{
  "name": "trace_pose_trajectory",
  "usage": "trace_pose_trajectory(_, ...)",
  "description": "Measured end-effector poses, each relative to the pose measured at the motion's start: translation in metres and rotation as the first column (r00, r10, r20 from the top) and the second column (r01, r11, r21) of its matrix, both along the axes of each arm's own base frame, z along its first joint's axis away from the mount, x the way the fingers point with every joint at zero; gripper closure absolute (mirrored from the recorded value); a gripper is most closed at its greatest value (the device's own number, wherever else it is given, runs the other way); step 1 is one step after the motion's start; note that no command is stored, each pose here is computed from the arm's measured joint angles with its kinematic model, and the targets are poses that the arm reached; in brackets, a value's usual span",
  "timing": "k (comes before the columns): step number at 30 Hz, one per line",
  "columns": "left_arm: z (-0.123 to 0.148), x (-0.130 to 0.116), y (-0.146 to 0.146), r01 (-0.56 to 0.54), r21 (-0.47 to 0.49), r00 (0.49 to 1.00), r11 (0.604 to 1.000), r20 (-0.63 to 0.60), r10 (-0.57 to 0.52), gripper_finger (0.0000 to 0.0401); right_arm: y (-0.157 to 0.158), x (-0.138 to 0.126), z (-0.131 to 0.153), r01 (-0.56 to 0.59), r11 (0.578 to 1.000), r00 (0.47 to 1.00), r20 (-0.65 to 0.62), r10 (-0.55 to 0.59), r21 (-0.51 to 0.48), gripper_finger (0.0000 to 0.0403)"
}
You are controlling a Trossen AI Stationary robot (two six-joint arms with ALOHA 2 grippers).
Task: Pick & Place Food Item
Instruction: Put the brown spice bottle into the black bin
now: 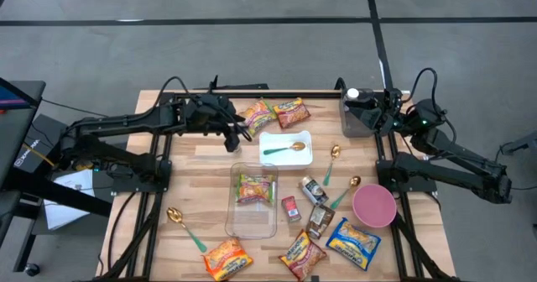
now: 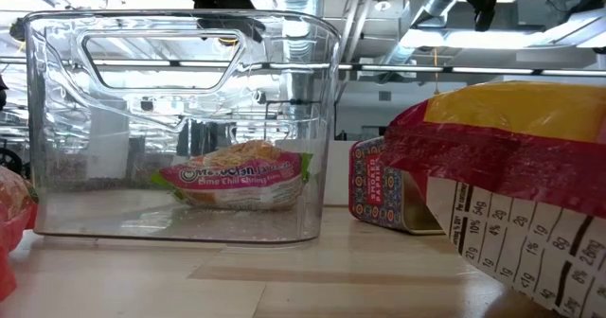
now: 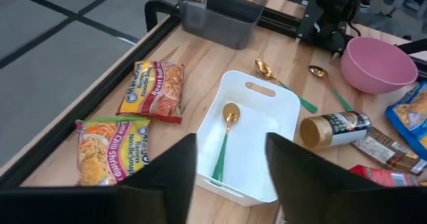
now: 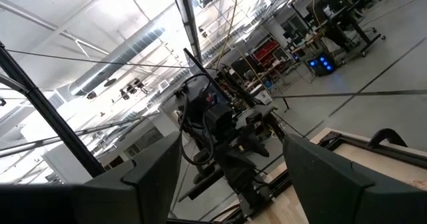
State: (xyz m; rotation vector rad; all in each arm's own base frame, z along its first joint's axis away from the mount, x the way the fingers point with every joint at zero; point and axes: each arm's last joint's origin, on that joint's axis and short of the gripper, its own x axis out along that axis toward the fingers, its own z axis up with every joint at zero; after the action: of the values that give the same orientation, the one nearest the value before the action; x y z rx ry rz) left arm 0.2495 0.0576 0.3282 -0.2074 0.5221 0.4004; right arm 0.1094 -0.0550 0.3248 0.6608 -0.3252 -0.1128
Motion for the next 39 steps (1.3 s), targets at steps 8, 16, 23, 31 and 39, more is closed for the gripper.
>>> trace_pose_trajectory(8,0.003,-0.002,-0.001,0.169,0.111,0.983,0.979,-0.091,-0.159,0.0115,0.000,0.000,0.000,-0.001,1.000,1.000,0.001,0.001,0.002,0.0148)
trace_pose_trajectory(16,0.003,-0.001,0.002,0.396,0.190,0.894,0.898,-0.301,-0.331,0.0115,0.000,0.000,0.000,-0.001,1.000,1.000,0.001,0.001,0.002,0.0148)
trace_pose_trajectory(23,-0.045,0.015,0.006,0.510,0.010,0.699,0.860,-0.587,-0.408,0.0101,0.001,0.000,0.000,-0.013,1.000,1.000,-0.002,0.013,-0.007,0.0148)
trace_pose_trajectory(31,-0.099,0.036,0.025,0.596,-0.099,0.458,0.797,-0.773,-0.439,0.0087,0.002,0.000,0.000,-0.058,0.998,0.998,-0.009,0.058,-0.018,0.0148)
trace_pose_trajectory(39,-0.118,0.041,0.044,0.597,-0.141,0.432,0.790,-0.773,-0.465,0.0086,0.005,0.002,0.000,-0.099,0.995,0.995,-0.011,0.099,-0.016,0.0148)
